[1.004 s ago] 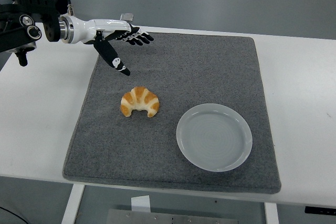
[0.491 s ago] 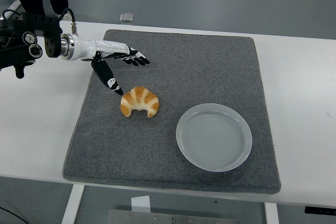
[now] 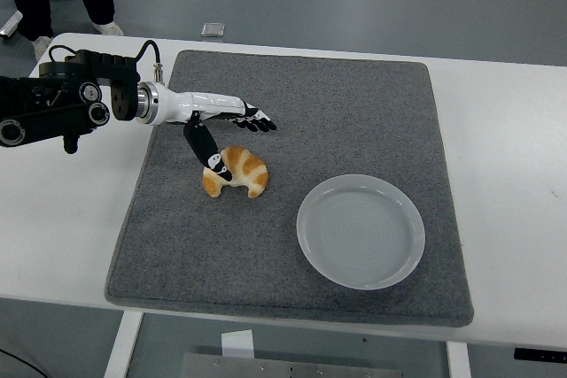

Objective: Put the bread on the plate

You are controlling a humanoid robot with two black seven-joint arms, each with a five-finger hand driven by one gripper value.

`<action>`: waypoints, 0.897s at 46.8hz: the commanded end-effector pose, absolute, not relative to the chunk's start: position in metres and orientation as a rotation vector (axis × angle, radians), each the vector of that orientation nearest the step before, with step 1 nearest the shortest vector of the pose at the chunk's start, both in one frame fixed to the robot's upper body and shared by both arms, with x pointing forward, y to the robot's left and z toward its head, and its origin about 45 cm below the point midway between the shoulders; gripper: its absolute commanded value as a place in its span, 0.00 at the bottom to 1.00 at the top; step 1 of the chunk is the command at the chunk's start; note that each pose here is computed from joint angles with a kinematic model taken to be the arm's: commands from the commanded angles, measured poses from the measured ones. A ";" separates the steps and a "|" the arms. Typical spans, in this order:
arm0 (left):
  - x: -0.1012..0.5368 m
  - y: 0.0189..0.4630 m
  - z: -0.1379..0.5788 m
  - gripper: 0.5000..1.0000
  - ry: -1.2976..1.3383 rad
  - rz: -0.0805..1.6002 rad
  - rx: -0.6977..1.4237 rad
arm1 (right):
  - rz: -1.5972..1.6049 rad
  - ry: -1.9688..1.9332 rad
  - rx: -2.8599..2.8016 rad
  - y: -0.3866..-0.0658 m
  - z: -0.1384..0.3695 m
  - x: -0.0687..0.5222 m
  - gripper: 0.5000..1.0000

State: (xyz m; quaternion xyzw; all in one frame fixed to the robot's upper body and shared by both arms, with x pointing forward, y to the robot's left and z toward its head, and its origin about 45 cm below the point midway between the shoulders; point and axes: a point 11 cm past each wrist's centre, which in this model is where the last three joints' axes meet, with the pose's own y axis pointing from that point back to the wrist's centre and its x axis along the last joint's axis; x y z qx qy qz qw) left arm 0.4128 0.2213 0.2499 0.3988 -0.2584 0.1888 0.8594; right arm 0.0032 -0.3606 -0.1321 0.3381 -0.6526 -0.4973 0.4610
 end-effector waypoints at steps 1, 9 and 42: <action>0.411 0.222 0.244 1.00 -0.554 0.389 0.853 | -1.223 -1.606 0.833 -0.361 -0.132 0.003 0.90; 0.408 0.227 0.235 1.00 -0.560 0.387 0.879 | -1.223 -1.606 0.832 -0.361 -0.132 0.003 0.90; 0.406 0.218 0.227 0.89 -0.598 0.384 0.876 | -1.224 -1.605 0.832 -0.361 -0.132 0.003 0.91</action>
